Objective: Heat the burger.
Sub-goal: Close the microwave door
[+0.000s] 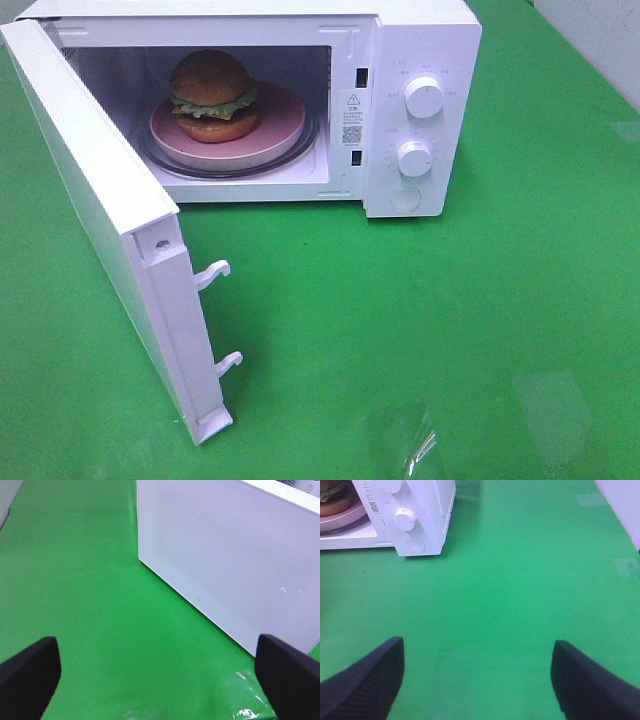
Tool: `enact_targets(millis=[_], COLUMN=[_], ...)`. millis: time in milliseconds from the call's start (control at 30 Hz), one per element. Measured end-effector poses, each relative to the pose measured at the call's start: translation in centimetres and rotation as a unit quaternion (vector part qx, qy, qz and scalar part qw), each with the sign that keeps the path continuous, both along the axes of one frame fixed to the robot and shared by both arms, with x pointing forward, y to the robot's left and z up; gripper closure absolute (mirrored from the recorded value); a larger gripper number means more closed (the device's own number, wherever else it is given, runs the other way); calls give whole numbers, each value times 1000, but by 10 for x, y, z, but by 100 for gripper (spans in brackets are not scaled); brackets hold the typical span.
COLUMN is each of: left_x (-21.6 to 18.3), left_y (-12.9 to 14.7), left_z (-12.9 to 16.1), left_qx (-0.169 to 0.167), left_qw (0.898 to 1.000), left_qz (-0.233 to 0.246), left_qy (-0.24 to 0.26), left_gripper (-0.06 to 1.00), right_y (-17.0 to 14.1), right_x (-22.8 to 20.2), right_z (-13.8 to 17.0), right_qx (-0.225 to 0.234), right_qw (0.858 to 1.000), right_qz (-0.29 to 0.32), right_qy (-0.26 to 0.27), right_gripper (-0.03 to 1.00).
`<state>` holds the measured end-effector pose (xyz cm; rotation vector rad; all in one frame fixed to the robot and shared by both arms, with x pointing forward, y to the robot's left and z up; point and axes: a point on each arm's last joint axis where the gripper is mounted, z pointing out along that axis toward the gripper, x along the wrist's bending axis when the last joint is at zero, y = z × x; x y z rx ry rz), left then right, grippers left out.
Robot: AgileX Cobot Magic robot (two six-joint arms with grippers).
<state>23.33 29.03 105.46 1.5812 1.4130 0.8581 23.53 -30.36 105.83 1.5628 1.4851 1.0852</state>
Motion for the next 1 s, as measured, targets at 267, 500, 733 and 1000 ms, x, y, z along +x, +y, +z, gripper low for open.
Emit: enact_targets(millis=[267, 500, 733, 1000], left_x=[0, 0, 0, 0], left_y=[0, 0, 0, 0], left_z=[0, 0, 0, 0], left_qx=[0, 0, 0, 0], left_qw=[1000, 1000, 1000, 1000], left_qz=[0, 0, 0, 0], left_qy=[0, 0, 0, 0], left_gripper=[-3, -3, -3, -3], right_y=[0, 0, 0, 0], right_x=[0, 0, 0, 0], right_z=[0, 0, 0, 0], right_qx=[0, 0, 0, 0], right_qw=[1000, 1000, 1000, 1000], right_qz=[0, 0, 0, 0], right_qy=[0, 0, 0, 0], right_gripper=[21, 21, 21, 21])
